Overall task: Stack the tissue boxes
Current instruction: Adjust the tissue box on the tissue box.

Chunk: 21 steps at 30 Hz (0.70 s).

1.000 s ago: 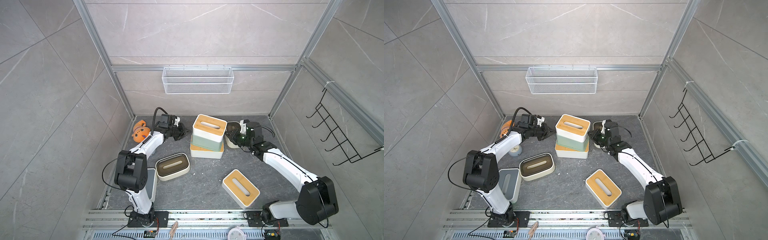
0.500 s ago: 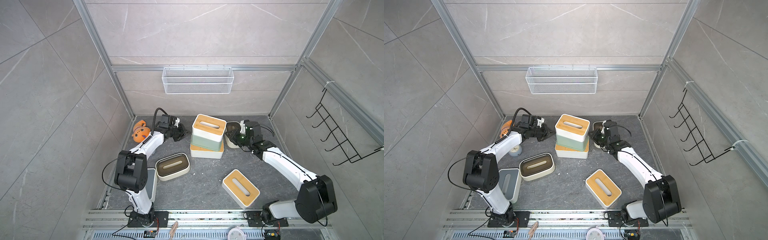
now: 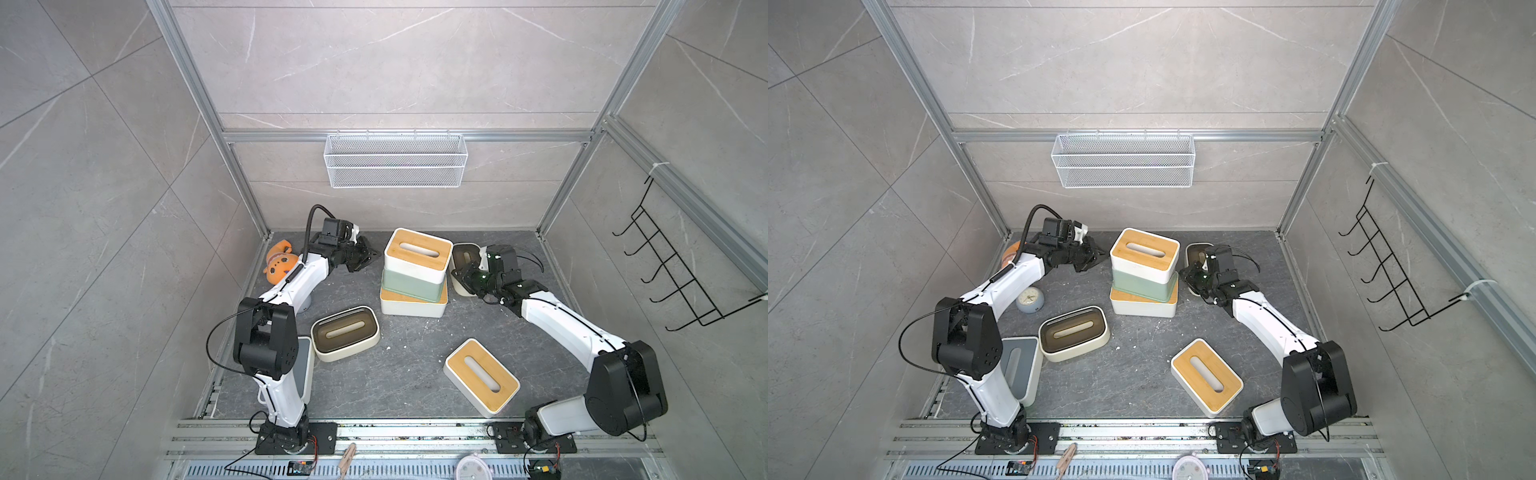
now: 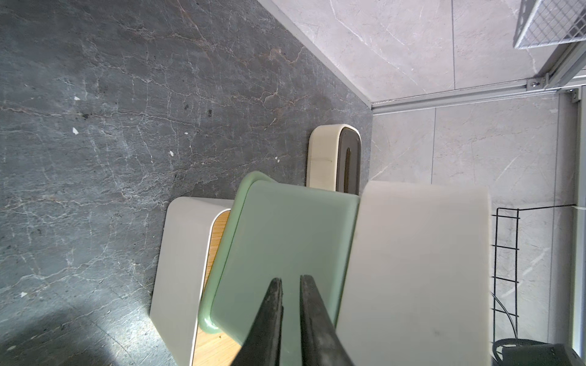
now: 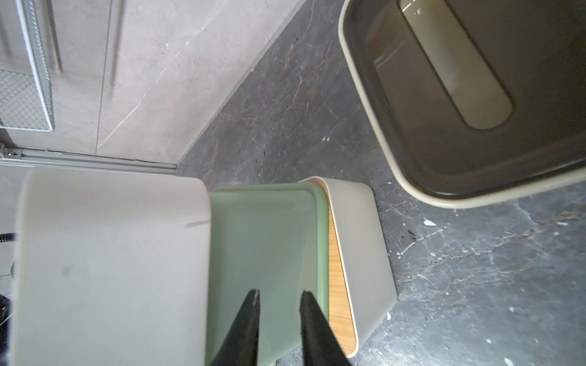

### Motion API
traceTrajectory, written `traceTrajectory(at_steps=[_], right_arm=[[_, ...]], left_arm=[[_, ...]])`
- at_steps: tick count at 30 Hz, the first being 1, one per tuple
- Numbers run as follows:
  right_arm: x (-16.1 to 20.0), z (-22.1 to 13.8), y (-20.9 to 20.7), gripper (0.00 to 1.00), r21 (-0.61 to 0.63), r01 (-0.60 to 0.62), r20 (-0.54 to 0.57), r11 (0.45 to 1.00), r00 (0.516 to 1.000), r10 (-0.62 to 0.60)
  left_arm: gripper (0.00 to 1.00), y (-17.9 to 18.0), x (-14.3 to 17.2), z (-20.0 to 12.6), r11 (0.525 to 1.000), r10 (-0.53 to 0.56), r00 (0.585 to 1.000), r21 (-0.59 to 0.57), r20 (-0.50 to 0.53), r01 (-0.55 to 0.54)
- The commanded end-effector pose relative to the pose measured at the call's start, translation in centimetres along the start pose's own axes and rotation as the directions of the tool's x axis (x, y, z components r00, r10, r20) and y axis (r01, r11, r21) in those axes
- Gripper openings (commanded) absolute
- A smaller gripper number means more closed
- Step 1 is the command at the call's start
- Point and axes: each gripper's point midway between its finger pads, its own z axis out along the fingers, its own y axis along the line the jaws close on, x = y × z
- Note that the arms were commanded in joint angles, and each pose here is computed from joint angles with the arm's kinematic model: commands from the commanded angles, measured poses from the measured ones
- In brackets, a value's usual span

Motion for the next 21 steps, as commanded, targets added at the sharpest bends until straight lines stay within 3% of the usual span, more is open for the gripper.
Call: traceTrajectory(at_steps=[1, 21], right_arm=[[-0.5, 0.2, 1.4, 0.26, -0.034, 0.003, -0.013, 0.999, 1.000, -0.004], [1.1, 2.0, 0.6, 0.27, -0.025, 0.005, -0.085, 1.000, 0.996, -0.007]], left_arm=[[0.16, -0.9, 0.7, 0.1, 0.999, 0.026, 0.999, 0.022, -0.040, -0.025], [0.16, -1.6, 4.0, 0.8, 0.998, 0.041, 0.993, 0.048, -0.108, -0.036]])
